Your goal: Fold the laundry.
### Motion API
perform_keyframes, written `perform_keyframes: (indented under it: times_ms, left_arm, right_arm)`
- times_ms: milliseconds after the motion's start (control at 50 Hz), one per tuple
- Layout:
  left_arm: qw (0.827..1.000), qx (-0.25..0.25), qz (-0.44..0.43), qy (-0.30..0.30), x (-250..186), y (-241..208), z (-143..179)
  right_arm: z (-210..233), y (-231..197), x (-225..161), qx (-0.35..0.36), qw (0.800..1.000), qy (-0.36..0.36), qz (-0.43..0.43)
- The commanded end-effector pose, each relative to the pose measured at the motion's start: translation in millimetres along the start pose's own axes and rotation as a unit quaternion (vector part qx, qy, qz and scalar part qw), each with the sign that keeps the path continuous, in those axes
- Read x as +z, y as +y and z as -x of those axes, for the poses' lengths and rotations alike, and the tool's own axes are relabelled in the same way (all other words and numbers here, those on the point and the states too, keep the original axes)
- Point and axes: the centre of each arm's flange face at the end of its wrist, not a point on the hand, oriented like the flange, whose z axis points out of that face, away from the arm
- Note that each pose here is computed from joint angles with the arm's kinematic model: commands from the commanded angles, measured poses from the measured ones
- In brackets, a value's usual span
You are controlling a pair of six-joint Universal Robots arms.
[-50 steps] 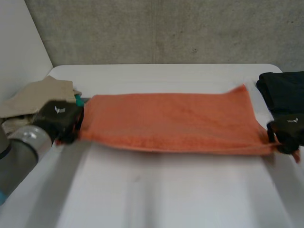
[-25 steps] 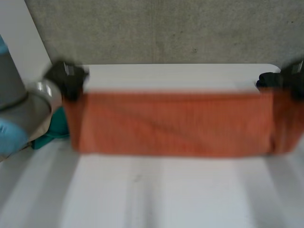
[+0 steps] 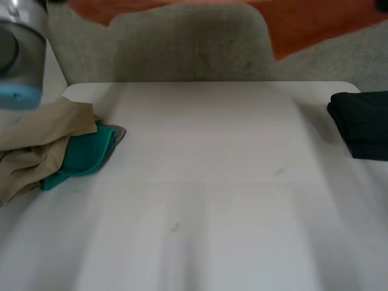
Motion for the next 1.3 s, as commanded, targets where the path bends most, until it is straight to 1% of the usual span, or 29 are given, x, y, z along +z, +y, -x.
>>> perform_keyframes:
  times_ms: [20, 100, 120, 180, 200, 260, 280, 340, 360, 400, 420, 480, 500, 560, 580, 620, 660, 720, 740, 800, 820, 880, 900, 920, 960, 980, 1000, 1120, 1300]
  left_arm:
    - [0.992, -0.01, 0.117, 0.05, -46, 77, -26]
    - [0.978, -0.014, 0.184, 0.099, -83, 114, -50]
    - [0.971, -0.018, 0.208, 0.118, -98, 125, -59]
    - [0.96, -0.021, 0.242, 0.142, -120, 139, -71]
    - [0.954, -0.022, 0.258, 0.154, -131, 145, -75]
    - [0.943, -0.017, 0.287, 0.167, -148, 149, -77]
    - [0.935, -0.012, 0.307, 0.175, -158, 149, -76]
    - [0.922, -0.005, 0.337, 0.191, -174, 144, -73]
    - [0.91, 0.003, 0.36, 0.204, -186, 137, -70]
    - [0.898, 0.011, 0.381, 0.222, -198, 129, -67]
    - [0.885, 0.025, 0.402, 0.236, -210, 119, -61]
    - [0.86, 0.043, 0.434, 0.264, -231, 102, -54]
    - [0.843, 0.056, 0.452, 0.286, -246, 91, -50]
    - [0.812, 0.074, 0.482, 0.321, -267, 76, -44]
    - [0.794, 0.084, 0.495, 0.342, -279, 66, -41]
    - [0.78, 0.09, 0.505, 0.358, -287, 60, -38]
    - [0.772, 0.093, 0.504, 0.374, -290, 52, -37]
    - [0.781, 0.093, 0.49, 0.375, -282, 49, -39]
    - [0.792, 0.093, 0.477, 0.371, -274, 49, -41]
    - [0.811, 0.094, 0.455, 0.356, -255, 53, -46]
    - [0.823, 0.092, 0.444, 0.343, -242, 58, -49]
    - [0.836, 0.086, 0.437, 0.319, -223, 69, -54]
    - [0.844, 0.083, 0.437, 0.301, -211, 76, -56]
    - [0.847, 0.082, 0.436, 0.293, -204, 80, -57]
    - [0.854, 0.082, 0.431, 0.279, -192, 86, -60]
    - [0.859, 0.081, 0.429, 0.268, -182, 92, -63]
    - [0.861, 0.08, 0.428, 0.263, -177, 95, -64]
    - [0.882, 0.084, 0.4, 0.236, -144, 117, -83]
    - [0.916, 0.102, 0.329, 0.204, -106, 142, -103]
  right_arm:
    - [40, 58, -28, 0.025, 0.99, -0.087, 0.109]
    - [62, 94, -52, 0.028, 0.975, -0.132, 0.174]
    - [69, 107, -62, 0.023, 0.968, -0.147, 0.2]
    - [76, 123, -75, 0.007, 0.959, -0.165, 0.231]
    - [80, 132, -84, -0.002, 0.951, -0.179, 0.251]
    - [80, 141, -96, -0.012, 0.939, -0.195, 0.283]
    - [79, 144, -105, -0.019, 0.929, -0.207, 0.305]
    - [75, 143, -118, -0.026, 0.912, -0.227, 0.339]
    - [71, 140, -128, -0.031, 0.898, -0.243, 0.365]
    - [63, 134, -138, -0.038, 0.883, -0.257, 0.392]
    - [53, 127, -150, -0.045, 0.864, -0.27, 0.423]
    - [39, 114, -171, -0.056, 0.826, -0.302, 0.472]
    - [29, 105, -184, -0.062, 0.806, -0.32, 0.494]
    - [16, 95, -203, -0.074, 0.773, -0.355, 0.521]
    - [9, 90, -211, -0.09, 0.758, -0.375, 0.526]
    - [4, 89, -217, -0.111, 0.75, -0.392, 0.522]
    - [1, 92, -219, -0.143, 0.745, -0.409, 0.507]
    - [5, 95, -214, -0.15, 0.754, -0.405, 0.495]
    - [10, 100, -208, -0.147, 0.766, -0.39, 0.489]
    - [17, 109, -196, -0.142, 0.788, -0.366, 0.474]
    - [21, 116, -186, -0.138, 0.806, -0.344, 0.462]
    - [27, 127, -170, -0.136, 0.831, -0.316, 0.438]
    - [30, 134, -160, -0.135, 0.847, -0.298, 0.419]
    - [33, 137, -155, -0.133, 0.856, -0.29, 0.407]
    - [39, 143, -147, -0.132, 0.868, -0.28, 0.388]
    - [44, 148, -139, -0.131, 0.88, -0.27, 0.367]
    - [46, 150, -135, -0.131, 0.887, -0.264, 0.356]
    - [66, 167, -111, -0.14, 0.916, -0.235, 0.293]
    - [82, 188, -84, -0.15, 0.94, -0.196, 0.236]
